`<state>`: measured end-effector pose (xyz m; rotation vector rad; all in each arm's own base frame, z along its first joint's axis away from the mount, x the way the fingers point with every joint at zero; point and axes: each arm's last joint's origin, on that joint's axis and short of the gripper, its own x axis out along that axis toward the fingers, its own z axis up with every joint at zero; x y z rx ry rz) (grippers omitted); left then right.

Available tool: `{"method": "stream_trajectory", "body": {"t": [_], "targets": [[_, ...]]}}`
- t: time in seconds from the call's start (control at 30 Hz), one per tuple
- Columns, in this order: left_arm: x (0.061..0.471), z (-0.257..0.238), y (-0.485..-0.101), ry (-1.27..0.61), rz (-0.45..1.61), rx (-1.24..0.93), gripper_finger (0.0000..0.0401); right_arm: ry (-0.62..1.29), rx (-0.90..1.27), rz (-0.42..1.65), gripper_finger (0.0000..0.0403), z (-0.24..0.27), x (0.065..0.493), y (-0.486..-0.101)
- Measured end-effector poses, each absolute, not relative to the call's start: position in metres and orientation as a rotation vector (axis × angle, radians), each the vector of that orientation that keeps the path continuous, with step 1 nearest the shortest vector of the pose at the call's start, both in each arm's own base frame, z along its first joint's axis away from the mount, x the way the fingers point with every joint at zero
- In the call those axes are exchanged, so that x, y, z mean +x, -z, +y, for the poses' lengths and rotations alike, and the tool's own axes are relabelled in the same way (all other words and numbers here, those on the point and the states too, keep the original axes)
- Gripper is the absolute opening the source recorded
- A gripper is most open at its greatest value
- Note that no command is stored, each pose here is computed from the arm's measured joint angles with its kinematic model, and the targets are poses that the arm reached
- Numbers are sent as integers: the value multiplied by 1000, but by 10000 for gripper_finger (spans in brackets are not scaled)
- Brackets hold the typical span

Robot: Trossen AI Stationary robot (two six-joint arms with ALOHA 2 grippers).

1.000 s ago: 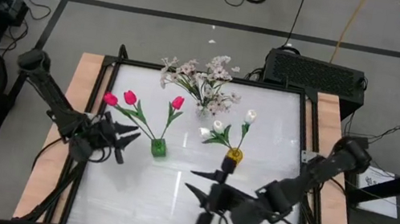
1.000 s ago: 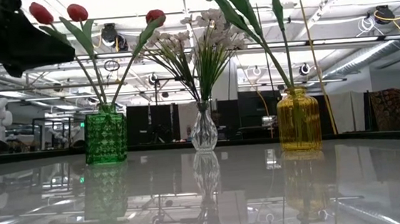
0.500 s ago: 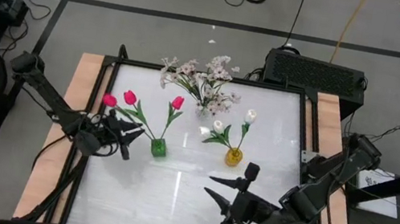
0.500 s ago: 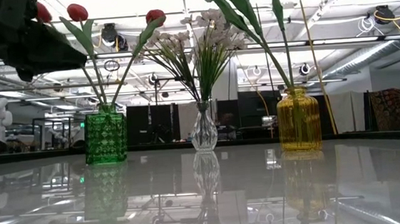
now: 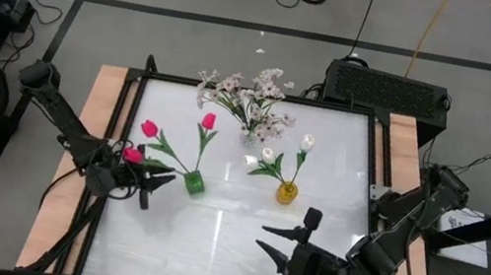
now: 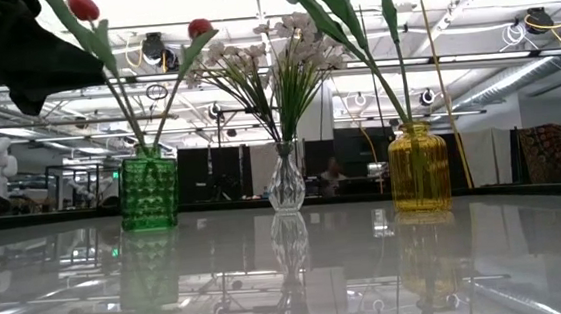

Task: Sort flowers into vase by color
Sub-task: Return to Home Position

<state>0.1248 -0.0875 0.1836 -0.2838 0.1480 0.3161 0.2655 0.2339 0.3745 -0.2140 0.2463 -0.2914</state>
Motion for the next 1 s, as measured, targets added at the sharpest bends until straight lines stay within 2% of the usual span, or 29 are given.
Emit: {"method": "stream_trajectory", "body": {"t": [0.5,0.8,1.0], "targets": [[118,-88,-183,-194,224,-122,113,320,-153,314,130,231,259,-362],[97,-75,-178,-126,339,-200,113,337,-166,473,129,220,249,-345],[82,-67,-173,-118,391,-191,113,273,-183,560,98,218,247,-340]]}}
